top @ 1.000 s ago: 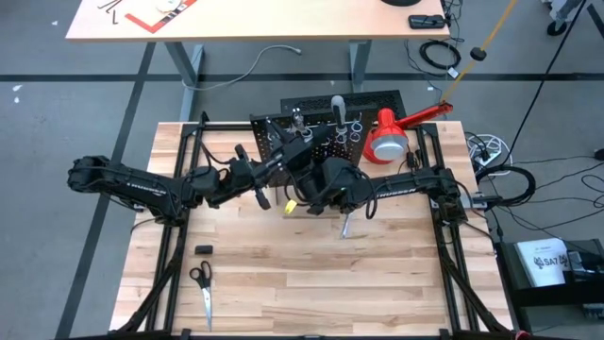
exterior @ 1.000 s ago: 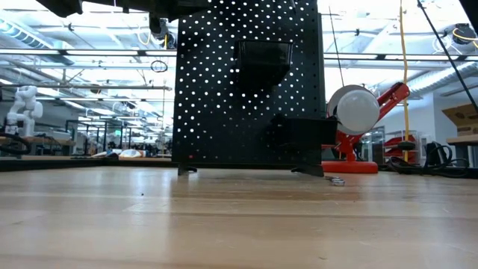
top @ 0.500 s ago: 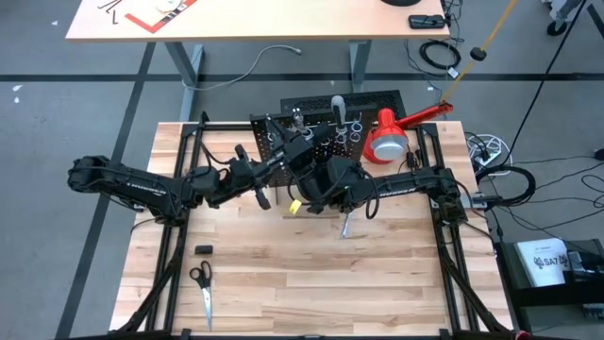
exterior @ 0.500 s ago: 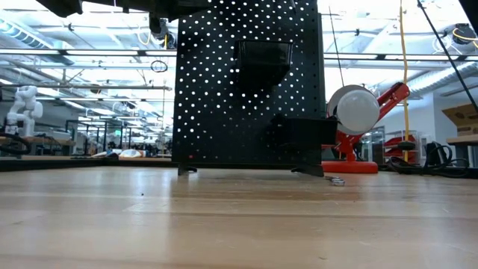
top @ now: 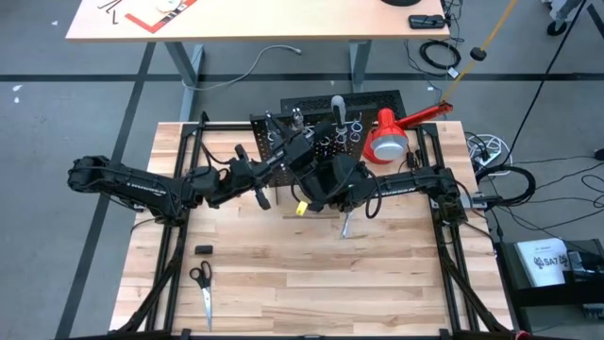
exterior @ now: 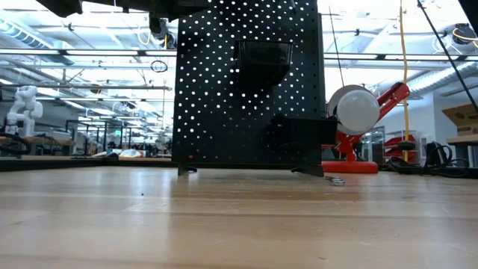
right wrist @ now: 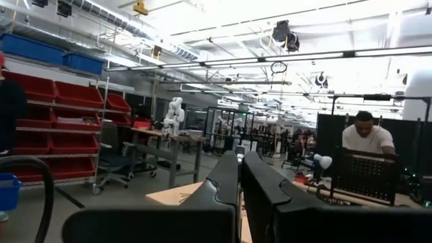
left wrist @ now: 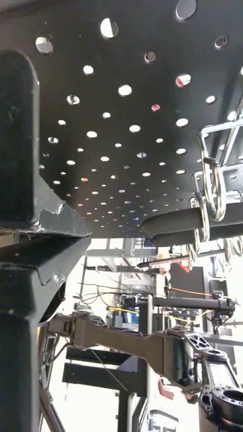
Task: Hang tools onto peg board
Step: Unhang the wrench from the pegboard
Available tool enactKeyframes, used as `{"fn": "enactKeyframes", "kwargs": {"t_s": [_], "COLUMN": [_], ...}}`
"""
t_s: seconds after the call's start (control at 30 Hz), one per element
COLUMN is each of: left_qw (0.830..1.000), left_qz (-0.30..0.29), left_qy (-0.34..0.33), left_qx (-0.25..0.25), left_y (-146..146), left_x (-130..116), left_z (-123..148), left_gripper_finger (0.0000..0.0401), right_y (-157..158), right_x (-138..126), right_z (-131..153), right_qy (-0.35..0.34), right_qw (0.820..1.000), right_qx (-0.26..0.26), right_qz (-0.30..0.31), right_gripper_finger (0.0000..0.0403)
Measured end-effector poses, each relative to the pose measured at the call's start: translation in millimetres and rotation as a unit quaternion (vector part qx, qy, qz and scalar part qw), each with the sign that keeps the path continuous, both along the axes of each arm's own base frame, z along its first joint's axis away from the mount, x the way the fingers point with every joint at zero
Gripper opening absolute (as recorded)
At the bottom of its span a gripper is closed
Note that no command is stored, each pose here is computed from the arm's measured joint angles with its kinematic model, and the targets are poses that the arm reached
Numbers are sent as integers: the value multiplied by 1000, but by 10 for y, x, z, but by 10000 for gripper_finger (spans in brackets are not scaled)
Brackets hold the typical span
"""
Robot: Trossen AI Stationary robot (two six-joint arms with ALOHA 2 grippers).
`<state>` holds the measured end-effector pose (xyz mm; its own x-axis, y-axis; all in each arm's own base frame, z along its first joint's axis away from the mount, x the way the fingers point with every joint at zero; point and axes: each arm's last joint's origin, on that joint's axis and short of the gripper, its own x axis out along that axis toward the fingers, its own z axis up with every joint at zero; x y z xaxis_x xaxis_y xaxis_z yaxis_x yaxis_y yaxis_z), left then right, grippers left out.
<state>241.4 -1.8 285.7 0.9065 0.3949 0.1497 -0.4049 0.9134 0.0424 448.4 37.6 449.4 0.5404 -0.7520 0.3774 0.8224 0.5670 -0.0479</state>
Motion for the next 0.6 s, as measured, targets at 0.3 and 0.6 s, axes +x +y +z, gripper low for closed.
{"fn": "enactKeyframes", "kwargs": {"t_s": [0.3,0.6], "left_qw": [1000,1000], "left_qz": [0,0], "left_qy": [0,1], "left_qx": [0,0], "left_y": [0,-1], "left_x": [0,1], "left_z": [0,-2], "left_gripper_finger": [18,18], "right_y": [37,123], "right_x": [-37,-107], "right_z": [49,148], "right_qy": [9,23], "right_qw": [1000,997], "right_qx": [-17,-75], "right_qz": [4,17], "right_gripper_finger": [0,0]}}
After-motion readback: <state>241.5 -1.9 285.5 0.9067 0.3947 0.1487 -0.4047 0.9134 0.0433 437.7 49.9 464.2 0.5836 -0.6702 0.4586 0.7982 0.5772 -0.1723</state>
